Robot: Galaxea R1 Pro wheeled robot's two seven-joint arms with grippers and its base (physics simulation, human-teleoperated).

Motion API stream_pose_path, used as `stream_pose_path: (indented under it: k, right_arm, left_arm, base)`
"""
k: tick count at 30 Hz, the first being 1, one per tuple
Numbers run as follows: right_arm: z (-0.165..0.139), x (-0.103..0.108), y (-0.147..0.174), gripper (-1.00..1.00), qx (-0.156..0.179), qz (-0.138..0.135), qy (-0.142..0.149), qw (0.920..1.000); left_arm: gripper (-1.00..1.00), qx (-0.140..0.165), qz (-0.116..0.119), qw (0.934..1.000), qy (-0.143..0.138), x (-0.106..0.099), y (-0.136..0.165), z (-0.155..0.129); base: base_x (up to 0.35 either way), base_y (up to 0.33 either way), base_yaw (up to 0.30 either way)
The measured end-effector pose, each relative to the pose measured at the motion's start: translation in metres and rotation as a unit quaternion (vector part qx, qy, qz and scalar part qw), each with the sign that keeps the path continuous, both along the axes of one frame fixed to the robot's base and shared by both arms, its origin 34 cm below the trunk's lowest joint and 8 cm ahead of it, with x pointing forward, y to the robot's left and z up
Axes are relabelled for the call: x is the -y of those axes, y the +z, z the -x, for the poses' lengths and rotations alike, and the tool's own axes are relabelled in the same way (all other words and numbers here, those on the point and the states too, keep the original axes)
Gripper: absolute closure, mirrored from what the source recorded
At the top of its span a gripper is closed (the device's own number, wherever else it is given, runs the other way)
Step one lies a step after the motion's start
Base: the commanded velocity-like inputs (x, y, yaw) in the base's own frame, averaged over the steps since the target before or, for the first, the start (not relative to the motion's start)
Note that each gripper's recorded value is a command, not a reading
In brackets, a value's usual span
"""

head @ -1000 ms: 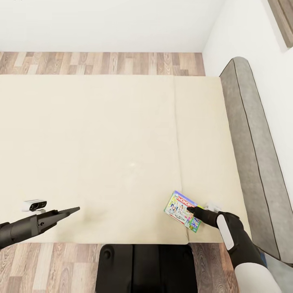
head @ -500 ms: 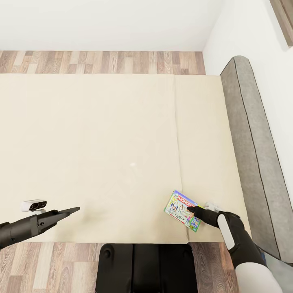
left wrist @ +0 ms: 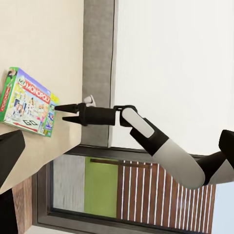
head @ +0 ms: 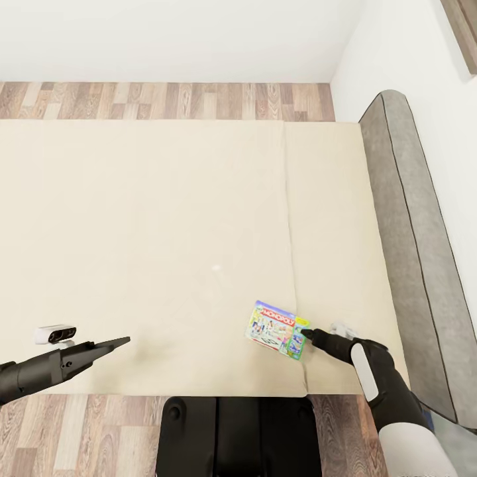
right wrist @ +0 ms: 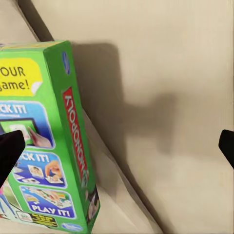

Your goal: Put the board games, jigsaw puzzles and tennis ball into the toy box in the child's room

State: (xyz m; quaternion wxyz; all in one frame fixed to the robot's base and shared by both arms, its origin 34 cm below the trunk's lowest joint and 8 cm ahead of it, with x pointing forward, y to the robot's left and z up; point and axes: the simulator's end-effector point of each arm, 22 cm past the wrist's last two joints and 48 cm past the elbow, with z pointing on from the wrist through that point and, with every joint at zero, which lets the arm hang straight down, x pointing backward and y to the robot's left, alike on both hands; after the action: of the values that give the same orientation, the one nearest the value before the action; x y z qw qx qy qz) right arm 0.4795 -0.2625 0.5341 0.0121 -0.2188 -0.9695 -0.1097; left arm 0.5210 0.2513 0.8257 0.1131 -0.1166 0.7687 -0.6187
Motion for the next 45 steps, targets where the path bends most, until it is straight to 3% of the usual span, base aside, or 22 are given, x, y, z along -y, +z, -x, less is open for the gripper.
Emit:
stream_pose_path:
  k: [24, 35, 45]
  right_arm:
    - [-0.013, -0.005, 0.007, -1.0, 0.012, -0.005, 0.001, 0.9999]
    - [-0.023, -0.034, 0.009, -1.0, 0.019, -0.026, -0.003, 0.9995]
    - [-0.023, -0.052, 0.009, -1.0, 0.018, -0.035, 0.014, 0.9991]
  left_arm:
    - [-1.0, 0.009, 0.0, 1.0, 0.0, 0.0, 0.008, -0.003]
    - [-1.0, 0.01, 0.0, 1.0, 0.0, 0.0, 0.008, -0.003]
    - [-1.0, 0.01, 0.0, 1.0, 0.0, 0.0, 0.008, -0.003]
  base:
    - [0.0, 0.0, -0.032]
    - [0.0, 0.0, -0.004]
    - [0.0, 0.0, 0.0]
